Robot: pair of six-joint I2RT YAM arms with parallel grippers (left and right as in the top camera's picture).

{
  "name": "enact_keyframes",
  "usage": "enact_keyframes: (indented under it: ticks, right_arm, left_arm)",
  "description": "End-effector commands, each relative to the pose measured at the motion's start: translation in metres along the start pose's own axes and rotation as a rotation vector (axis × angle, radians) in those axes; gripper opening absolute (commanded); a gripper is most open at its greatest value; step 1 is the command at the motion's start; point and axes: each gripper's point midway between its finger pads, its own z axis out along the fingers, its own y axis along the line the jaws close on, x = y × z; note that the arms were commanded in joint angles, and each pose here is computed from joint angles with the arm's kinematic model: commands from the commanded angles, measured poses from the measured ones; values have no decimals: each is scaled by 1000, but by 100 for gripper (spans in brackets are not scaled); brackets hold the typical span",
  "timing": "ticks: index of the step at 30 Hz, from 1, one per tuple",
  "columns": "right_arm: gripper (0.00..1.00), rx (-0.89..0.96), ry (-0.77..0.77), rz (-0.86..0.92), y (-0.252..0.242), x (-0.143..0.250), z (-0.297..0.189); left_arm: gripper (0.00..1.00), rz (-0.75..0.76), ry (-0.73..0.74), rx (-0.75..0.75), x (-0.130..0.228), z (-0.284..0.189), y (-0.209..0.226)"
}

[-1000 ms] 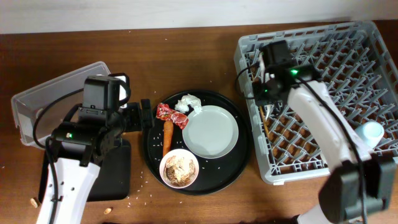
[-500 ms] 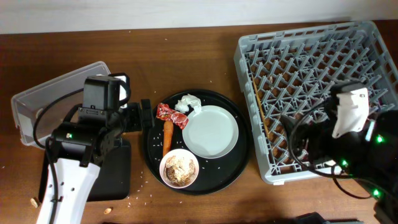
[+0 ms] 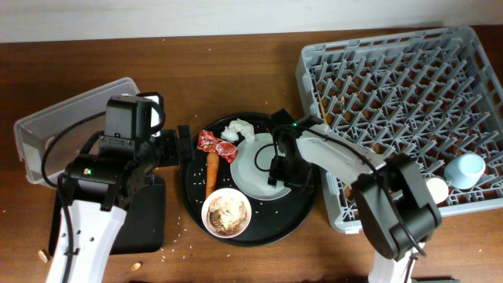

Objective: Sort waste into correct bins and load items into the dishwasher rack
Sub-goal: 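Lift the white plate with the right gripper and stand it in the rack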

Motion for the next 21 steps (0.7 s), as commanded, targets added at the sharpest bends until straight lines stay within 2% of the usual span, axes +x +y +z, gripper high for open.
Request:
enact_keyframes:
  ticks: [1, 2, 3, 4, 8, 11, 13, 14, 15, 17, 21]
  right_arm:
    - [32, 44, -18, 62, -9, -3, 11]
    - [28, 48, -14, 63, -10, -2, 12]
    - [11, 56, -14, 62, -12, -1, 11]
    - [4, 77, -25, 68, -18, -2, 7]
    - [4, 84, -154, 74, -47, -8, -54]
    - [4, 2, -322, -60, -41, -11, -111]
    - [4, -46, -563, -2, -62, -26, -186]
    - [4, -41, -643, -27, -71, -33, -208]
    - [4, 23, -754, -29, -98, -43, -237]
    - [4, 313, -927, 31, -176, -63, -282]
    - [4, 538, -989, 105, -240, -91, -310]
  left_arm:
    - [99, -18, -11, -7, -1, -3, 3]
    - [99, -18, -11, -7, -1, -3, 3]
    - [99, -18, -11, -7, -1, -3, 3]
    - [99, -18, -11, -7, -1, -3, 3]
    - [99, -18, -11, -7, -1, -3, 3]
    - [99, -18, -11, -7, -1, -3, 3]
    - [99, -18, -11, -7, -1, -3, 3]
    - [99, -18, -11, -7, -1, -3, 3]
    - [99, -18, -11, -8, -1, -3, 3]
    - [99, -18, -11, -8, -1, -3, 3]
    - [99, -18, -11, -7, -1, -3, 3]
